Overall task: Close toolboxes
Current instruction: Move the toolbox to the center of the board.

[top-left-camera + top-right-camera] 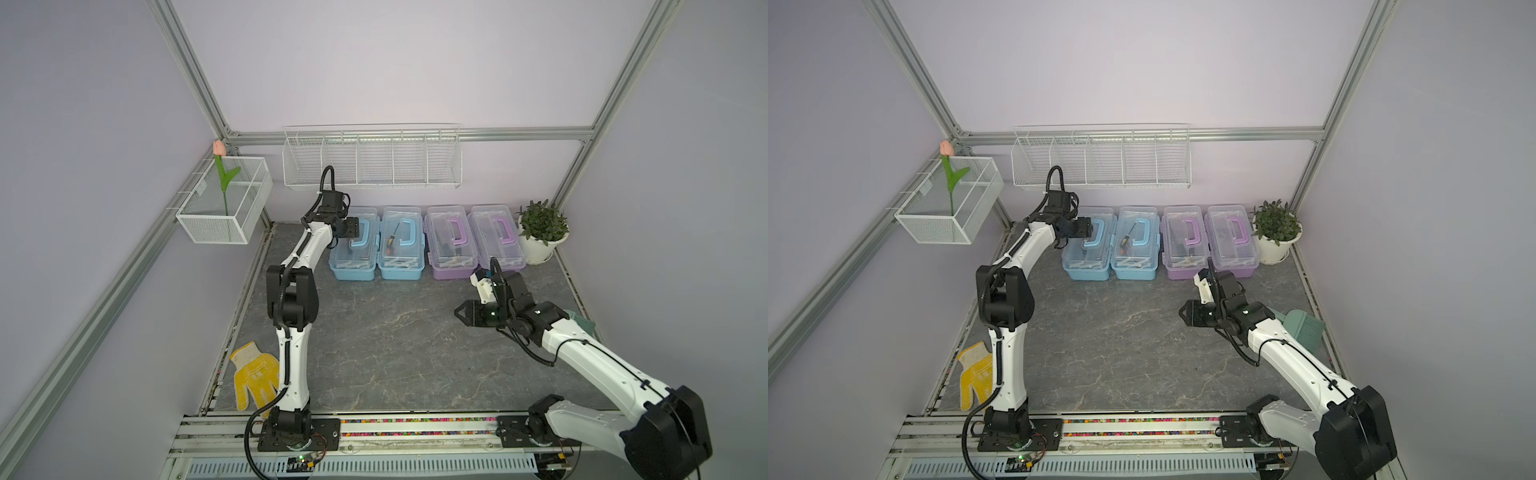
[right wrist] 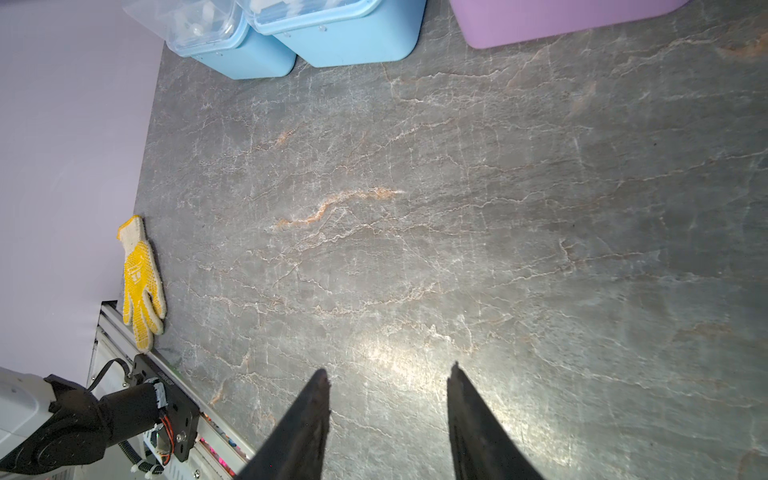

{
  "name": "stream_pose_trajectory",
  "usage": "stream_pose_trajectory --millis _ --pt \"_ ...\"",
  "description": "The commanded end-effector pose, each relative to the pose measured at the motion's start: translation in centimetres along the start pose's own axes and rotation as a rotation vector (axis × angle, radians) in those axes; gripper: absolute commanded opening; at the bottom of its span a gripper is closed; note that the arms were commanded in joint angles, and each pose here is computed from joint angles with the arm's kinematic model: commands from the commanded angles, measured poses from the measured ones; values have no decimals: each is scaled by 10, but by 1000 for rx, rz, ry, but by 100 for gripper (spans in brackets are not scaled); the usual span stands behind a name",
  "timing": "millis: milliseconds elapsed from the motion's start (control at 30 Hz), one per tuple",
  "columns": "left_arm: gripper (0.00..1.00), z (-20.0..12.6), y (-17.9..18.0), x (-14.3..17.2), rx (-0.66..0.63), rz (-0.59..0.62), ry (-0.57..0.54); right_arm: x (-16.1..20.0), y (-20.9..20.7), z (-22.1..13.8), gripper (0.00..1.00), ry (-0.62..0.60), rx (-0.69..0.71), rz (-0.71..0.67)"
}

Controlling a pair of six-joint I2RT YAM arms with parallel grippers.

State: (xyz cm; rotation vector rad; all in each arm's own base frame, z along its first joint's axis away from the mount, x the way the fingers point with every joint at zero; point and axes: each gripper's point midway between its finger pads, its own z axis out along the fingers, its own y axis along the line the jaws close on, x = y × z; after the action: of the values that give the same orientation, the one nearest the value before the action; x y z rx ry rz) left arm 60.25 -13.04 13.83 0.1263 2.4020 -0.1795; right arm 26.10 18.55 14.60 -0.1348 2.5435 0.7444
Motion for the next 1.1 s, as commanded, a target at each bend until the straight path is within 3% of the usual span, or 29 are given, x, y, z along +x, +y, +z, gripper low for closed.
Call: stream_pose_trajectory --millis 0,167,367,433,500,533,667,767,867,967,1067 --pt "71 28 -38 49 72 37 143 3 -5 2 48 7 22 11" --pt "97 13 -44 33 95 39 106 0 -3 -3 49 6 26 12" --pt "100 -31 -41 23 69 61 50 -8 -2 -21 55 -38 51 -1" --pt "100 -53 -38 16 53 70 17 -16 -5 -28 67 -76 81 -22" --pt "100 -85 -35 4 37 61 -50 -30 -15 -37 99 -162 145 -54" --pt "100 -99 -35 1 37 56 -83 -37 -20 -40 89 -205 171 -69" --pt "100 -172 -20 -9 -36 19 -261 -70 -43 -56 88 -422 295 -143" --pt "100 -214 15 14 -193 -66 -333 -85 -77 -63 88 -538 468 -153" --pt "100 -229 56 66 -366 -125 -351 -85 -115 -62 88 -613 631 -232" --pt "100 -230 95 115 -502 -188 -408 -77 -150 -58 88 -627 717 -239" --pt "100 -221 112 145 -541 -182 -456 -69 -178 -49 89 -609 748 -196"
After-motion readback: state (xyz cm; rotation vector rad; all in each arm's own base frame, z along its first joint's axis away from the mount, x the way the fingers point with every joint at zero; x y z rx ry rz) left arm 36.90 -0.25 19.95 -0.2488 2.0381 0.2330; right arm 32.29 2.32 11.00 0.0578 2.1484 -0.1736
